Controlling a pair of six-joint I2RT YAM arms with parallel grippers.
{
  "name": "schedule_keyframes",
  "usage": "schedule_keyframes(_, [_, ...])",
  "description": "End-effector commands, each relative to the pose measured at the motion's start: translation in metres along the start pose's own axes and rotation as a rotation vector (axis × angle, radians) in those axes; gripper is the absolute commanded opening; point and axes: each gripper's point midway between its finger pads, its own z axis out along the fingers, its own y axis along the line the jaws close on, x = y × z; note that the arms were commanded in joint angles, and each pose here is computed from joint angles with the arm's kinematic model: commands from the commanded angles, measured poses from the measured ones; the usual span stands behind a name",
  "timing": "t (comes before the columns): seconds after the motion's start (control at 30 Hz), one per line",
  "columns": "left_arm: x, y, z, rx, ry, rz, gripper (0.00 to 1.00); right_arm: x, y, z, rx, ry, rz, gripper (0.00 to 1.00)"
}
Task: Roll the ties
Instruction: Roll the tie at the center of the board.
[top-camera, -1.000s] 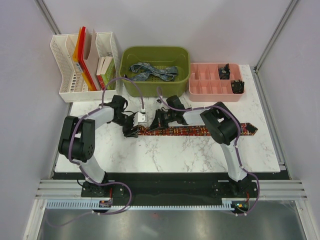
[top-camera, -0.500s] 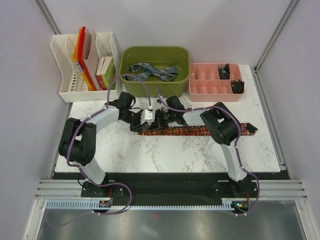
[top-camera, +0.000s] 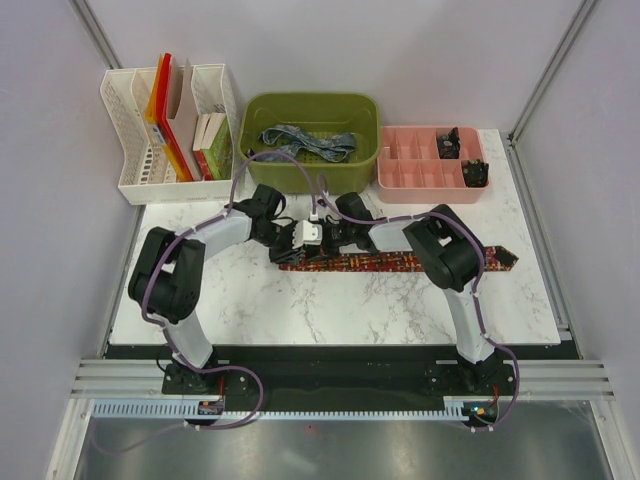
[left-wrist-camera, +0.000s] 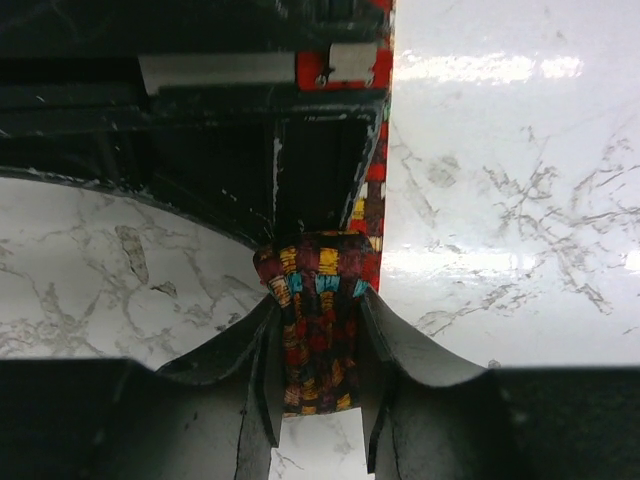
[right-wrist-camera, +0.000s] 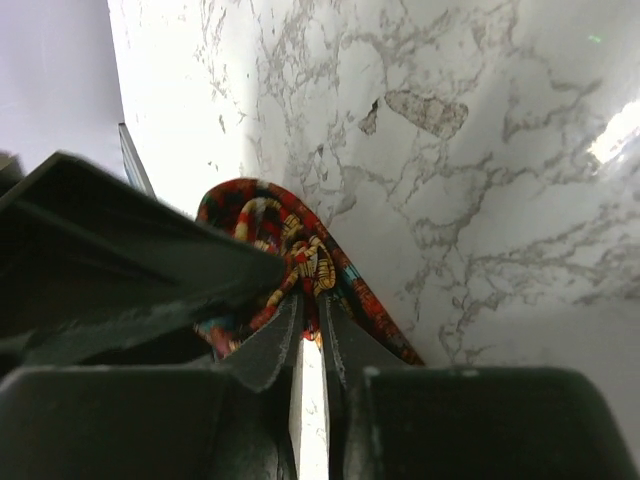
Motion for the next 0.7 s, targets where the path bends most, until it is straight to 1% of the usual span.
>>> schedule_keyframes(0.0, [0.029,0.000,0.015,0.006,0.106,-0.026,0.38,0.006,0.015,-0.008,-0.023,0.020,-0.040,0.16])
schedule_keyframes(0.17, [0.032,-0.002,0.016,0.023,0.125,-0.034,0.37,0.001,0.024,-0.010,-0.037,0.027,-0.053,0.20])
schedule_keyframes(0.27, [0.032,-0.003,0.015,0.035,0.134,-0.039,0.37,-0.004,0.026,-0.016,-0.035,0.022,-0.052,0.24])
schedule_keyframes(0.3, [0.034,-0.005,0.015,0.042,0.138,-0.038,0.37,-0.004,0.025,-0.019,-0.029,0.023,-0.048,0.29])
schedule_keyframes(0.37, [0.035,-0.006,0.014,0.047,0.146,-0.037,0.34,-0.008,0.028,-0.028,-0.028,0.015,-0.051,0.35])
schedule_keyframes(0.4, [0.037,-0.008,0.015,0.055,0.149,-0.028,0.34,-0.009,0.029,-0.031,-0.028,0.013,-0.052,0.42])
schedule_keyframes(0.5, [0.039,-0.009,0.015,0.062,0.157,-0.023,0.31,-0.012,0.035,-0.042,-0.030,-0.001,-0.057,0.50])
schedule_keyframes(0.67, [0.039,-0.008,0.015,0.069,0.157,-0.021,0.30,-0.013,0.032,-0.055,-0.022,-0.014,-0.044,0.50])
